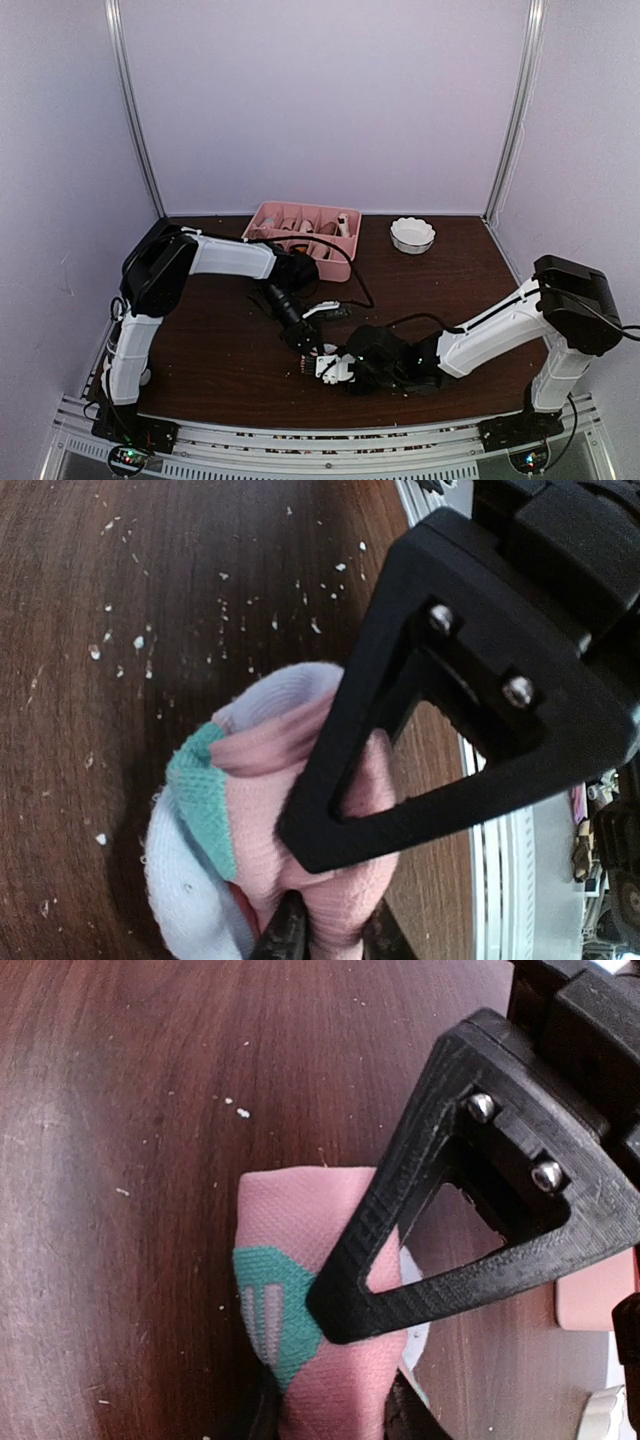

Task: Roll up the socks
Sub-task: Roll the sock at the center of the board, then pick up the sock from the center of the board.

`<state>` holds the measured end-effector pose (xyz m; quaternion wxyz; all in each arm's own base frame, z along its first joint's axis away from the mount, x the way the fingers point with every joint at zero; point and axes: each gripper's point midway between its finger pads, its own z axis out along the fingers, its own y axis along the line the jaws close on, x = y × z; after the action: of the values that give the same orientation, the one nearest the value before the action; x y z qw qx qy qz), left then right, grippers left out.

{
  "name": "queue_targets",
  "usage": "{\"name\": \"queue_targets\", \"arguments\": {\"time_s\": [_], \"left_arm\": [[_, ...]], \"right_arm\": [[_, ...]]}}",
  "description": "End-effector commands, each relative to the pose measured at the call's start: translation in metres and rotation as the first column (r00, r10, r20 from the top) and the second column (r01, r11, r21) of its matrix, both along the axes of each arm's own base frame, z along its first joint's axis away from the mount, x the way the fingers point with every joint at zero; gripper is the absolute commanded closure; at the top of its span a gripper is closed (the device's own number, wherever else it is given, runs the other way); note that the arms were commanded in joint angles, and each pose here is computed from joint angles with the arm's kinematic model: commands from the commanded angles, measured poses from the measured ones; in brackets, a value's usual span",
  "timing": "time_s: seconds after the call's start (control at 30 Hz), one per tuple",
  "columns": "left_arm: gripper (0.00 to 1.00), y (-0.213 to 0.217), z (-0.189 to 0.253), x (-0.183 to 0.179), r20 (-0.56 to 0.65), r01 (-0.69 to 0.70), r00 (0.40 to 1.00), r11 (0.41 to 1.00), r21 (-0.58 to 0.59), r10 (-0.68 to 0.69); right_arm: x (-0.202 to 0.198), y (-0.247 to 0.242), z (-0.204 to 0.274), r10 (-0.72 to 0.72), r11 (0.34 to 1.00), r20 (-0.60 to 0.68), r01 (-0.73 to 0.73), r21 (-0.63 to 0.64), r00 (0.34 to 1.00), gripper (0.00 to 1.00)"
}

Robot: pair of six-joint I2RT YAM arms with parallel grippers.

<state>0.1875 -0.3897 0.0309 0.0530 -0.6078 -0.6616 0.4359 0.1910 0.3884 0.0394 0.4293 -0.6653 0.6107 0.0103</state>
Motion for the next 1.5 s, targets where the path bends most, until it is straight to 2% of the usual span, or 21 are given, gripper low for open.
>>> {"name": "queue_targets", "arguments": {"time_s": [0.0,0.07,0.17,0.2,0.3,0.4,0.43,0.47,0.5,0.63,0.7,0.77,0.83,0.9,0.97,1.27,1.37,1.47], "left_arm": [[0.75,0.052,-0.055,-0.018,-0.032,0.061,0.998,0.966,0.251,-0.054],[0.67,0.051,-0.051,-0.013,-0.013,0.052,0.999,0.971,0.233,-0.05],[0.58,0.048,-0.035,0.01,0.082,-0.023,0.997,0.985,0.169,0.01],[0.56,0.048,-0.025,0.021,0.125,-0.06,0.991,0.989,0.137,0.043],[0.4,0.052,0.02,0.056,0.288,-0.152,0.947,0.988,0.005,0.144],[0.28,0.064,0.069,0.075,0.43,-0.174,0.881,0.98,-0.096,0.198],[0.21,0.068,0.079,0.076,0.465,-0.164,0.864,0.981,-0.106,0.195],[0.06,0.071,0.085,0.076,0.497,-0.153,0.847,0.982,-0.11,0.188],[0.02,0.075,0.091,0.074,0.521,-0.141,0.834,0.983,-0.116,0.181],[0.02,0.082,0.097,0.063,0.557,-0.116,0.81,0.982,-0.149,0.18],[0.02,0.082,0.101,0.058,0.561,-0.113,0.803,0.976,-0.187,0.2],[0.02,0.079,0.102,0.051,0.572,-0.089,0.795,0.972,-0.218,0.201],[0.06,0.075,0.093,0.041,0.601,-0.027,0.787,0.98,-0.199,0.144],[0.14,0.066,0.074,0.029,0.644,0.041,0.762,0.988,-0.149,0.066],[0.26,0.062,0.057,0.026,0.693,0.081,0.721,0.991,-0.11,0.018],[0.27,0.048,0.025,0.02,0.816,0.174,0.575,0.983,-0.052,-0.059],[0.29,0.047,0.011,0.015,0.831,0.196,0.547,0.98,-0.016,-0.096],[0.35,0.046,0.007,0.013,0.836,0.204,0.538,0.979,-0.009,-0.104]], "right_arm": [[-0.005,-0.009,-0.026,0.018,0.995,-0.119,-0.03,-0.096,0.993,0.78],[-0.015,-0.008,-0.032,0.026,0.994,-0.191,-0.046,-0.101,0.981,0.88],[-0.026,-0.01,-0.042,-0.008,0.994,-0.304,-0.026,-0.107,0.952,0.99],[-0.03,-0.011,-0.048,-0.032,0.993,-0.345,-0.008,-0.114,0.938,1.0],[-0.041,-0.014,-0.058,-0.093,0.993,-0.476,0.05,-0.103,0.875,1.0],[-0.045,-0.017,-0.065,-0.155,0.988,-0.566,0.129,-0.086,0.81,1.0],[-0.045,-0.018,-0.067,-0.17,0.985,-0.596,0.148,-0.086,0.785,1.0],[-0.047,-0.017,-0.069,-0.182,0.983,-0.621,0.162,-0.089,0.763,1.0],[-0.047,-0.017,-0.07,-0.196,0.979,-0.644,0.18,-0.092,0.739,1.0],[-0.05,-0.009,-0.069,-0.208,0.971,-0.731,0.227,-0.074,0.65,1.0],[-0.05,-0.005,-0.067,-0.204,0.962,-0.785,0.268,-0.05,0.585,1.0],[-0.047,-0.001,-0.063,-0.189,0.942,-0.85,0.336,-0.015,0.492,1.0],[-0.045,0.003,-0.058,-0.142,0.922,-0.904,0.385,0.027,0.404,1.0],[-0.043,0.004,-0.058,-0.123,0.91,-0.93,0.414,0.034,0.347,1.0],[-0.043,0.003,-0.061,-0.125,0.906,-0.939,0.423,0.024,0.321,1.0],[-0.046,0.008,-0.062,-0.084,0.895,-0.976,0.447,0.014,0.199,1.0],[-0.046,0.013,-0.055,-0.028,0.89,-0.99,0.455,0.039,0.14,1.0],[-0.046,0.02,-0.047,0.009,0.889,-0.993,0.453,0.061,0.116,1.0]]}}
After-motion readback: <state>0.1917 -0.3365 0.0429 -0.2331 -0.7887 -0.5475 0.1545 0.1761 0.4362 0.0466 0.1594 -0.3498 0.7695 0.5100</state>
